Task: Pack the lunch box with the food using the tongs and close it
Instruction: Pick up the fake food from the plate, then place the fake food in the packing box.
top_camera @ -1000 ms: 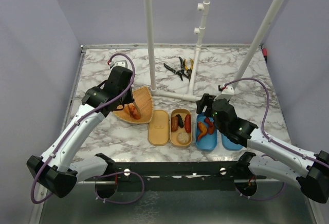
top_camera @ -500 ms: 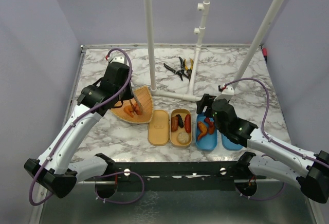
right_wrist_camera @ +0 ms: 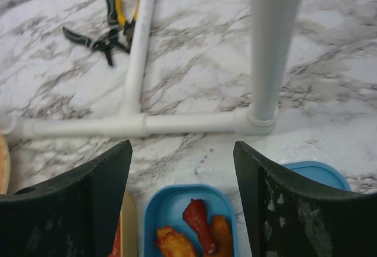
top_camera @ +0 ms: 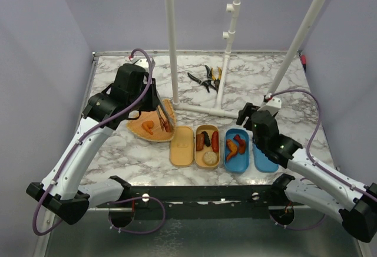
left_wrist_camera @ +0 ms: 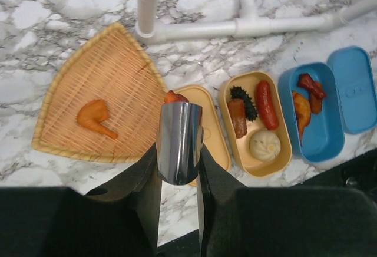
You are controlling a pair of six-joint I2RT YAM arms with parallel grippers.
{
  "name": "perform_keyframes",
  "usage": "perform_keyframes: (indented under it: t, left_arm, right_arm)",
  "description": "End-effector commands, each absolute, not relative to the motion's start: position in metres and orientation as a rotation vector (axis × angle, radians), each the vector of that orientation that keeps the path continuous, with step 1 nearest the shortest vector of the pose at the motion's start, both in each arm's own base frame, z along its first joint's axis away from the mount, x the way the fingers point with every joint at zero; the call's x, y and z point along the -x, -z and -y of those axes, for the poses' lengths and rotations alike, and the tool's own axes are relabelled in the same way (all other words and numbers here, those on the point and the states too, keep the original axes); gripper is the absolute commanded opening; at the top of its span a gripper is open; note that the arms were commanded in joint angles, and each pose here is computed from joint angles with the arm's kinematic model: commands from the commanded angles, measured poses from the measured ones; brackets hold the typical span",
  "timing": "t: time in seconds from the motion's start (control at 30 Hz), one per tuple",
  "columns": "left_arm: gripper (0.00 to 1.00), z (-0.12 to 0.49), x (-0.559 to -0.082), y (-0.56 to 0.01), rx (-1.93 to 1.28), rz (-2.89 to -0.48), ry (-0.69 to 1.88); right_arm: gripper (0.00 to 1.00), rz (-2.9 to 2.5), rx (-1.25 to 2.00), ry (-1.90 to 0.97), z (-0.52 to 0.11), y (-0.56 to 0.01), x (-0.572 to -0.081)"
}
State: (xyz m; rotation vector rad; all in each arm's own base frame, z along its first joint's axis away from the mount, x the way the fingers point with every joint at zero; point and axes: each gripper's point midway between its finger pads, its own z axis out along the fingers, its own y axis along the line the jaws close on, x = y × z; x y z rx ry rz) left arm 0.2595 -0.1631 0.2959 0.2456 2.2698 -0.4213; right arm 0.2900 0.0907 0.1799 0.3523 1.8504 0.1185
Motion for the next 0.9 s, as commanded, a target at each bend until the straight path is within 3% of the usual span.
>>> perform_keyframes:
  t: [0.0, 0.47, 0.87]
  left_arm:
    - [0.23, 0.203, -0.249, -0.306, -0.439, -2.231, 0.561]
    - [0.22, 0.330, -0.209, -0.329, -0.620, -2.071, 0.850]
    - [0.22, 0.393, -0.176, -0.297, -0.788, -2.083, 0.916]
  right_arm:
    - [0.74, -1.866, -0.399, -0.051, -0.061, -0.166, -0.288]
    - [0.74, -1.840, -0.533, 0.044, -0.023, -0.154, -0.287]
    - [0.74, -1.799, -0.575, 0.077, -0.012, -0.162, -0.282]
